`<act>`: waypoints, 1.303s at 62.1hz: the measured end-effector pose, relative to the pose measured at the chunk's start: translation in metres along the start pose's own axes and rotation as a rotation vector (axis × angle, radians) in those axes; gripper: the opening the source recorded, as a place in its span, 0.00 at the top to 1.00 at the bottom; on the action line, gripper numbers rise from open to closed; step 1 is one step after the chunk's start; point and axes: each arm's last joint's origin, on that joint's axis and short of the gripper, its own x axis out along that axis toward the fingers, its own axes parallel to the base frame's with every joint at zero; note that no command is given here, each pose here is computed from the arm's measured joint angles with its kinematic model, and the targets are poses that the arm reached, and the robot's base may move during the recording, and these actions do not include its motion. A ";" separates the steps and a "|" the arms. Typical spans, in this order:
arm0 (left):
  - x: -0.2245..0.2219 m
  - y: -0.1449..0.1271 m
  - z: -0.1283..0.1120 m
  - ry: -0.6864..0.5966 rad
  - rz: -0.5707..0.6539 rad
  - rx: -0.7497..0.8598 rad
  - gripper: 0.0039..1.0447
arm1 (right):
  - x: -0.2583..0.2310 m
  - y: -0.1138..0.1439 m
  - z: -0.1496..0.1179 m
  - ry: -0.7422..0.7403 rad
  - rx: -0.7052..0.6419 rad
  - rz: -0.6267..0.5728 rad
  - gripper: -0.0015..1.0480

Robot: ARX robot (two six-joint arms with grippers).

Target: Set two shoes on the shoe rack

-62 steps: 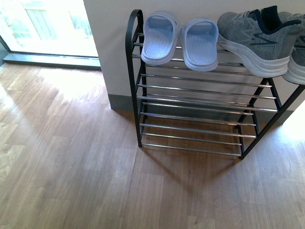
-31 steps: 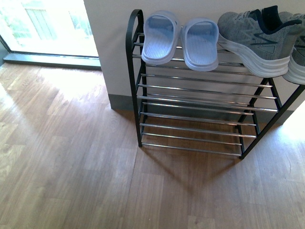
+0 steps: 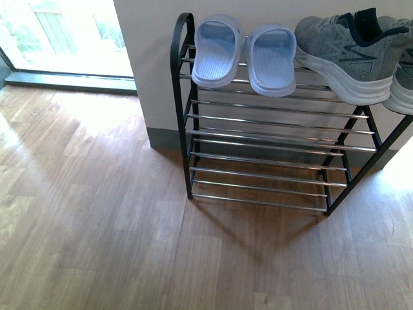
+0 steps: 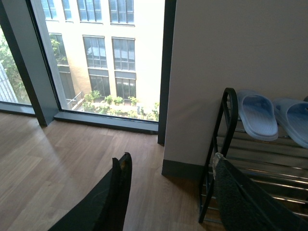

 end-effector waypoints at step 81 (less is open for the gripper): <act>0.000 0.000 0.000 0.000 0.000 0.002 0.09 | 0.000 0.000 0.000 0.000 0.000 0.000 0.09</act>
